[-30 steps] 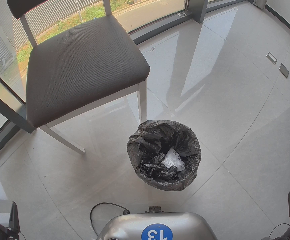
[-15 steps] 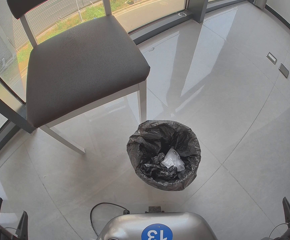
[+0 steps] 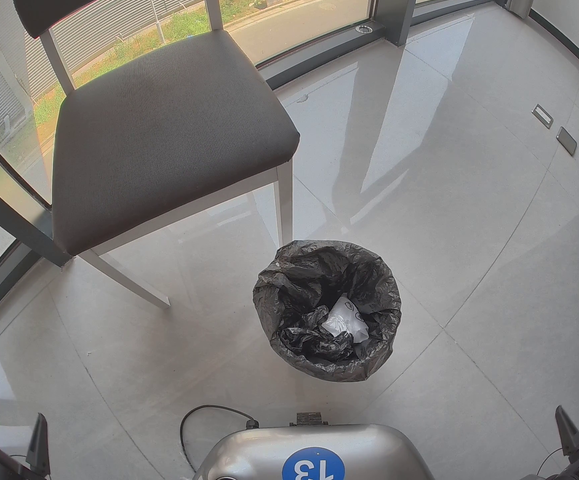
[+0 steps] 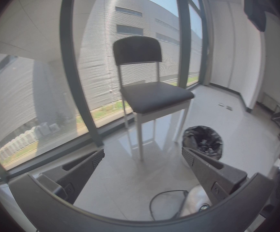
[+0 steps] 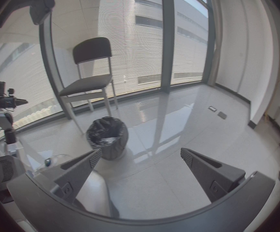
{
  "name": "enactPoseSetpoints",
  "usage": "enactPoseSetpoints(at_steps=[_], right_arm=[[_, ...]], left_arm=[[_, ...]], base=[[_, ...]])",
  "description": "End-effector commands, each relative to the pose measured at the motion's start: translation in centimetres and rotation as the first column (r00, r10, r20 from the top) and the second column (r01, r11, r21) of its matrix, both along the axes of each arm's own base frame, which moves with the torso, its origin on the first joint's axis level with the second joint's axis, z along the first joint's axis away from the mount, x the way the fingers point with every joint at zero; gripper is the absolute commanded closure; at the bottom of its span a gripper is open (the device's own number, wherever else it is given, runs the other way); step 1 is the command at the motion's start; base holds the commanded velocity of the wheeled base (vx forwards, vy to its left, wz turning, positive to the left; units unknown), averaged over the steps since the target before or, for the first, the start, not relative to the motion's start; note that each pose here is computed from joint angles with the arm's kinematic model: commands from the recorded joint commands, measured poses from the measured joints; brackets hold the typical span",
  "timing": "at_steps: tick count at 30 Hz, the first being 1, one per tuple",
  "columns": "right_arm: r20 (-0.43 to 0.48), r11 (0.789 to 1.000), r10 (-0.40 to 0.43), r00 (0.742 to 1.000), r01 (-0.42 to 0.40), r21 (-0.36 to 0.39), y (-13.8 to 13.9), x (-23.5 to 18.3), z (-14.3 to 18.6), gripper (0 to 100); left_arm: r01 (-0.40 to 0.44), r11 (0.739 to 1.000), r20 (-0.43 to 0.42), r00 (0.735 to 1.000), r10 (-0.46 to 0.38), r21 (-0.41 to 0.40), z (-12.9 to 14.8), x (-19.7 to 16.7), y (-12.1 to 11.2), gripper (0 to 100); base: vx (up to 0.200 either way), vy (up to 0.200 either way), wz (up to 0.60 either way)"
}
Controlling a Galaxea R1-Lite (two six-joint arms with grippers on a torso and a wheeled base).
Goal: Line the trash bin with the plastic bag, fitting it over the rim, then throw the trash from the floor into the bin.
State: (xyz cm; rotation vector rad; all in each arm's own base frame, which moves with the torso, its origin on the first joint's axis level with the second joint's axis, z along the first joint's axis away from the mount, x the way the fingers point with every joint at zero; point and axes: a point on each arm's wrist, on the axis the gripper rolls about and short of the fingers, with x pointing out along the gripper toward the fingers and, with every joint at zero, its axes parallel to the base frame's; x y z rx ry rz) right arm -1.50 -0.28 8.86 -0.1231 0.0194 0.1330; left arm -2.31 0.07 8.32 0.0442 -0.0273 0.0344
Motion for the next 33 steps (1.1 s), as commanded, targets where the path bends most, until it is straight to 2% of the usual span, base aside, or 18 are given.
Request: enactPoseSetpoints(at_steps=[1,3,6,7,9,10,13,22,25,27,29,30,33], right_arm=[[-0.069,0.979,0.205,0.976,-0.204,0.018,0.1,0.0,-0.7,0],[-0.068,0.979,0.203,0.977,-0.200,0.048,0.1,0.0,-0.9,0],[-0.085,0.986,0.122,0.989,-0.112,0.122,-0.1,0.1,-1.0,0],[-0.076,0.984,0.127,0.989,-0.116,0.138,-0.2,0.0,-1.1,0],[0.005,0.979,0.157,0.988,-0.156,0.134,-0.4,-0.6,-1.2,0],[0.017,0.979,0.160,0.987,-0.161,0.125,-0.5,-0.7,-1.3,0],[0.015,0.975,0.183,0.983,-0.183,0.127,-0.4,-0.7,-1.3,0],[0.018,0.978,0.164,0.986,-0.165,0.129,-0.4,-0.7,-1.2,0],[-0.083,0.987,0.126,0.989,-0.116,0.110,-0.1,0.1,-1.1,0],[-0.123,0.994,0.049,0.991,-0.036,0.106,0.1,0.3,-1.0,0],[-0.125,0.993,-0.043,0.991,0.056,0.105,0.2,0.3,-1.0,0],[-0.115,0.991,-0.062,0.991,0.075,0.107,0.2,0.3,-1.0,0],[-0.077,0.991,-0.067,0.995,0.075,0.113,0.2,0.0,-1.1,0]], left_arm=[[0.124,0.992,-0.031,0.992,-0.124,-0.007,-0.8,0.0,-0.3,0],[0.113,0.993,-0.031,0.993,-0.114,-0.013,-0.8,0.0,-0.3,0],[0.103,0.994,-0.032,0.994,-0.103,-0.024,-0.8,0.0,-0.2,0],[0.092,0.995,-0.030,0.995,-0.093,-0.030,-0.8,0.0,-0.2,0],[0.078,0.996,-0.030,0.996,-0.079,-0.034,-0.8,0.0,-0.2,0],[0.078,0.996,-0.030,0.996,-0.079,-0.034,-0.8,0.0,-0.2,0],[0.078,0.996,-0.028,0.996,-0.079,-0.033,-0.8,0.0,-0.2,0],[0.078,0.996,-0.028,0.996,-0.079,-0.033,-0.8,0.0,-0.2,0],[0.078,0.996,-0.028,0.996,-0.079,-0.033,-0.8,0.0,-0.2,0],[0.077,0.997,-0.028,0.997,-0.078,-0.033,-0.8,0.0,-0.2,0],[0.077,0.997,-0.028,0.997,-0.078,-0.033,-0.8,0.0,-0.2,0],[0.077,0.997,-0.028,0.997,-0.078,-0.033,-0.8,0.0,-0.2,0],[0.077,0.997,-0.028,0.997,-0.078,-0.033,-0.8,0.0,-0.2,0]], base=[[0.000,0.000,0.00],[0.000,0.000,0.00],[0.000,0.000,0.00],[0.000,0.000,0.00],[0.000,0.000,0.00],[0.000,0.000,0.00],[0.000,0.000,0.00],[0.000,0.000,0.00],[0.000,0.000,0.00],[0.000,0.000,0.00],[0.000,0.000,0.00],[0.000,0.000,0.00],[0.000,0.000,0.00]])
